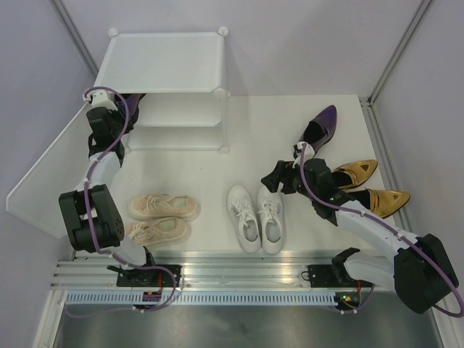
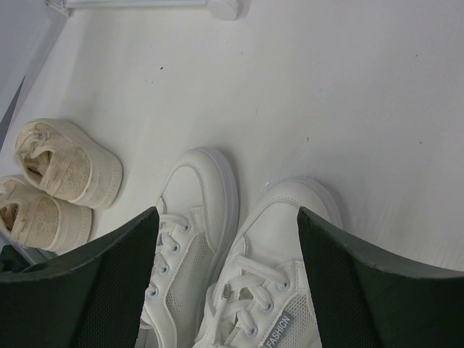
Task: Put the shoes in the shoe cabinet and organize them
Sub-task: Place the shoe in the shoe cabinet.
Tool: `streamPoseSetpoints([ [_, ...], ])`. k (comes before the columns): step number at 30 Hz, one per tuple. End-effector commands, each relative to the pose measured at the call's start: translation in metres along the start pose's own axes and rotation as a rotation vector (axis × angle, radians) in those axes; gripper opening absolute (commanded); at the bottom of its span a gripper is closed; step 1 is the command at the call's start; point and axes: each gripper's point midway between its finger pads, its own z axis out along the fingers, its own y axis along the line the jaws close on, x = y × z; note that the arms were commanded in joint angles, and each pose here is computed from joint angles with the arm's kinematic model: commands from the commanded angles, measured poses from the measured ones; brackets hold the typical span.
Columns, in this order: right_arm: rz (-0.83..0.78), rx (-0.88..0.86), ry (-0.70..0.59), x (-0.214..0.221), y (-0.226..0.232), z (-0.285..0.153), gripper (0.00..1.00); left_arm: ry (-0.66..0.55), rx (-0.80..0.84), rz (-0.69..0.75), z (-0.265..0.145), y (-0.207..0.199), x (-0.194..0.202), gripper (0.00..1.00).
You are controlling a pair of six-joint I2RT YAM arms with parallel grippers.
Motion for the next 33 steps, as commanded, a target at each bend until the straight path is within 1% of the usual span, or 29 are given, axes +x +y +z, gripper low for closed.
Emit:
streamPoseSetpoints([
  [1, -0.025, -0.02, -0.057, -0.02, 0.007, 0.001, 0.81, -0.134, -0.048, 0.051, 0.006, 0.008, -0.038, 0.4],
  [9, -0.026, -0.022, -0.059, -0.021, 0.008, 0.001, 0.81, -0.136, -0.041, 0.053, 0.006, 0.007, -0.038, 0.46],
  [12, -0.026, -0.024, -0.06, -0.021, 0.008, 0.001, 0.81, -0.123, -0.016, 0.05, 0.007, 0.003, -0.036, 0.53],
  [13, -0.025, -0.024, -0.056, -0.02, 0.008, 0.001, 0.81, -0.118, -0.007, 0.049, 0.007, 0.001, -0.034, 0.58],
  [16, -0.025, -0.032, -0.055, -0.021, 0.01, 0.001, 0.81, -0.111, 0.029, 0.043, 0.005, -0.005, -0.034, 0.66],
  [19, -0.027, -0.038, -0.055, -0.02, 0.011, 0.0, 0.81, -0.107, 0.06, 0.037, 0.0, -0.012, -0.034, 0.7],
  [26, -0.025, -0.048, -0.05, -0.02, 0.013, -0.001, 0.81, -0.076, 0.049, -0.005, -0.014, -0.011, -0.023, 0.76],
  [27, -0.025, -0.05, -0.045, -0.018, 0.013, -0.001, 0.81, -0.051, 0.041, -0.013, -0.016, -0.009, -0.014, 0.76],
  [29, -0.028, -0.051, -0.049, -0.019, 0.013, -0.002, 0.81, -0.049, 0.049, -0.032, -0.025, -0.011, -0.012, 0.76],
  [30, -0.025, -0.051, -0.049, -0.019, 0.013, -0.002, 0.81, -0.015, 0.045, -0.047, -0.03, -0.01, 0.003, 0.76],
  [31, -0.023, -0.051, -0.046, -0.018, 0.013, -0.001, 0.81, -0.01, 0.047, -0.056, -0.035, -0.01, 0.007, 0.76],
  [32, -0.022, -0.05, -0.047, -0.018, 0.013, -0.001, 0.81, -0.032, 0.048, -0.085, -0.044, -0.012, 0.002, 0.77],
  [33, -0.022, -0.053, -0.045, -0.018, 0.013, -0.001, 0.81, -0.016, 0.043, -0.102, -0.049, -0.011, 0.013, 0.77],
])
